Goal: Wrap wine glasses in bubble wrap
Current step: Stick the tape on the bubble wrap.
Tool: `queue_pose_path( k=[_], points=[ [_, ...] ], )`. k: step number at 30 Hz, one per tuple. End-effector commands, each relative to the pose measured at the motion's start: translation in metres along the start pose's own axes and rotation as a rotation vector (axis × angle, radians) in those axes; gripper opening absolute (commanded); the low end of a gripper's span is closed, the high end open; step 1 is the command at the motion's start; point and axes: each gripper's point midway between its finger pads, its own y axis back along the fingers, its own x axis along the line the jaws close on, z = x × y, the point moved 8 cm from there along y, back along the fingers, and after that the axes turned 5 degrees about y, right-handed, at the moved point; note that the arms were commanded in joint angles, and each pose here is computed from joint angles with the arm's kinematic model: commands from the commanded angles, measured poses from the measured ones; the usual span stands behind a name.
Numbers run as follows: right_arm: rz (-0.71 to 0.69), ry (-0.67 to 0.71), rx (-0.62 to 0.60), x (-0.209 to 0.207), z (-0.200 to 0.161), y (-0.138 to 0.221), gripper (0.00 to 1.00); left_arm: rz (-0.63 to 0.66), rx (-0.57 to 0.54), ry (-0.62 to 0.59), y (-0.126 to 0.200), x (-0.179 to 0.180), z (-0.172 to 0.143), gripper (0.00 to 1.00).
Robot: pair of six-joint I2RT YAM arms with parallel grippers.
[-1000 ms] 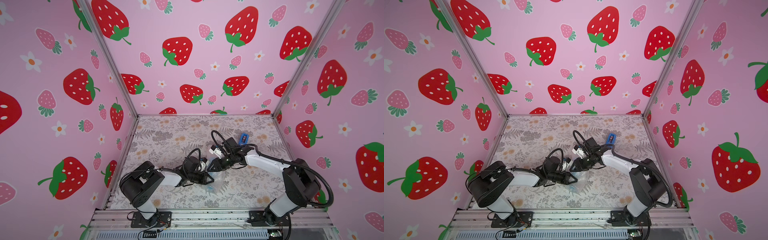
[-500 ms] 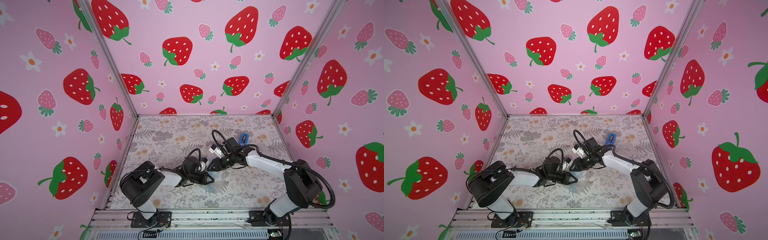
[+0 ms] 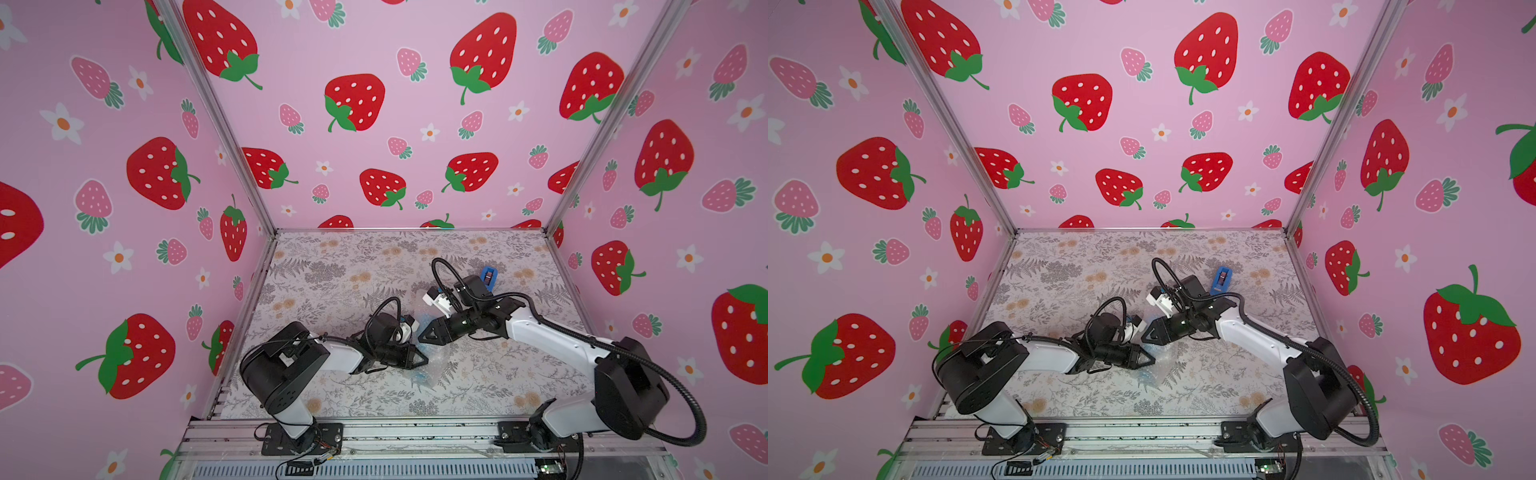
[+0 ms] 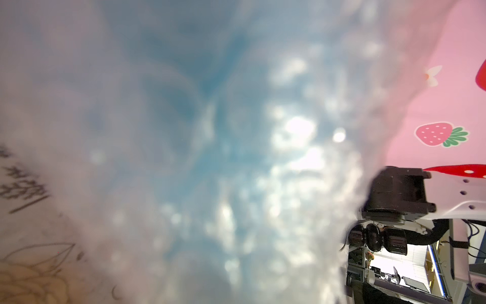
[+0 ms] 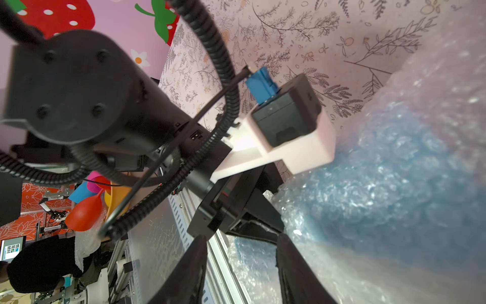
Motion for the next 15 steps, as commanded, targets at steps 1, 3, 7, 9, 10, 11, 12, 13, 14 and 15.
queue_pose_path(
  k=[1,3,7,9,10,11,12,13,14,15],
  points=[
    [0.013,0.003,0.030,-0.005,-0.017,-0.002,0.45,0.100,0.014,0.033,-0.003,0.024,-0.011,0.19],
    [0.012,-0.013,0.039,-0.009,-0.022,-0.006,0.44,0.099,0.014,0.032,-0.003,0.023,-0.011,0.19],
    [-0.001,-0.038,0.050,-0.020,-0.026,-0.011,0.43,0.098,0.015,0.033,-0.003,0.023,-0.011,0.19],
    [-0.014,-0.052,0.047,-0.027,-0.026,-0.010,0.43,0.096,0.017,0.033,-0.002,0.023,-0.011,0.19],
    [-0.024,-0.064,0.046,-0.031,-0.027,-0.010,0.43,0.096,0.014,0.032,-0.002,0.022,-0.011,0.19],
    [-0.028,-0.070,0.042,-0.034,-0.026,-0.009,0.42,0.099,0.014,0.033,-0.002,0.022,-0.011,0.19],
    [-0.034,-0.078,0.042,-0.037,-0.026,-0.009,0.42,0.100,0.014,0.032,-0.002,0.023,-0.011,0.19],
    [-0.042,-0.086,0.042,-0.040,-0.026,-0.009,0.42,0.101,0.014,0.032,-0.002,0.022,-0.011,0.19],
    [-0.044,-0.090,0.043,-0.042,-0.027,-0.010,0.42,0.102,0.014,0.033,-0.002,0.023,-0.011,0.19],
    [-0.046,-0.096,0.044,-0.045,-0.027,-0.011,0.42,0.102,0.015,0.034,-0.001,0.023,-0.012,0.19]
  ],
)
